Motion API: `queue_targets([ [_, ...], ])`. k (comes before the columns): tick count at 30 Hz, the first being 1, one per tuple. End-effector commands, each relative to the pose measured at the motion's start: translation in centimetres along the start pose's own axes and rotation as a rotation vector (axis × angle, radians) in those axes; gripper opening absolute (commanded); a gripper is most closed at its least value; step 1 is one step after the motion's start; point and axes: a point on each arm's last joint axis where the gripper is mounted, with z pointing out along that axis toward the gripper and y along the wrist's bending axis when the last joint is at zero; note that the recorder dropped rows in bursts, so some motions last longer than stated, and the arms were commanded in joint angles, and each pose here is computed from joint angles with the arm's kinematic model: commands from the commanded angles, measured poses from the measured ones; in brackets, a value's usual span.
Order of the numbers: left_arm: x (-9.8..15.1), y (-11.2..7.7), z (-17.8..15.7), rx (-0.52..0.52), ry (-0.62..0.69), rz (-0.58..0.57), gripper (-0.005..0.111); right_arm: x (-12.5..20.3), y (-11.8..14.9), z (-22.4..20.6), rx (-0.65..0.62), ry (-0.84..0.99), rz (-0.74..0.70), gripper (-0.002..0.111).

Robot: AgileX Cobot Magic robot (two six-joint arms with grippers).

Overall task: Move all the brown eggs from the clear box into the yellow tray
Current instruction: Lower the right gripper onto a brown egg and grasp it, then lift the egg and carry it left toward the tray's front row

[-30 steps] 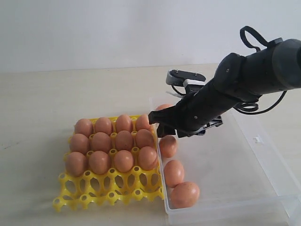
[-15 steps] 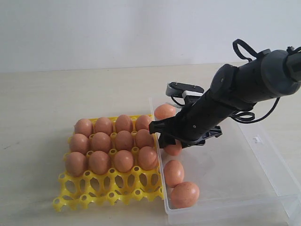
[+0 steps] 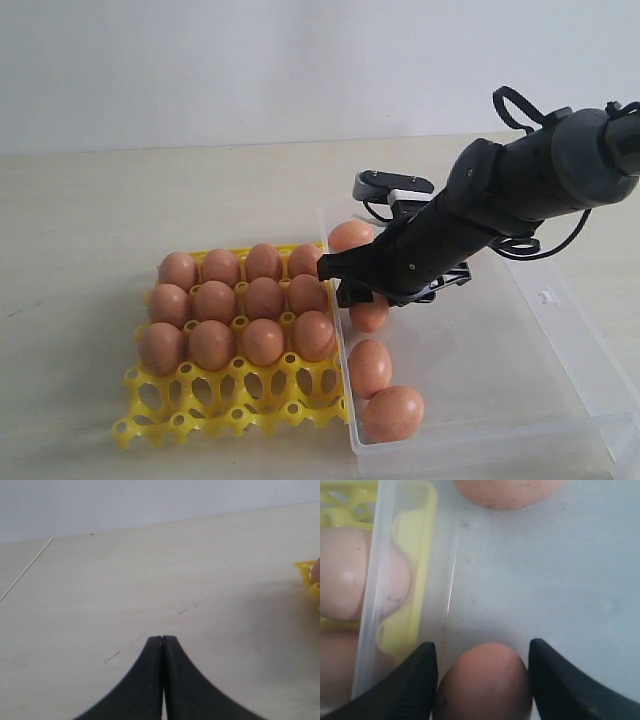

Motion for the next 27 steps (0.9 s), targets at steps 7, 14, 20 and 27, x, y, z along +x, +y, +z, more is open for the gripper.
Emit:
queue_targets([
  [7,-0.2,0.0,0.0,0.004,-0.013,-0.003,0.000,-0.6,0.1,-0.9,0.011,-0.064,-0.088,0.000],
  [14,-0.2,0.0,0.0,0.004,-0.013,-0.003,0.000,-0.8,0.3,-4.1,0.036,-0.199,-0.123,0.000],
  [20,-0.2,0.0,0.0,0.004,-0.013,-0.003,0.000,0.4,2.8,-7.7,0.006,-0.312,-0.204,0.000],
  [27,-0.2,0.0,0.0,0.004,-0.013,-0.003,0.000,3.1,9.3,-9.0,-0.093,-0.407,-0.412,0.000],
])
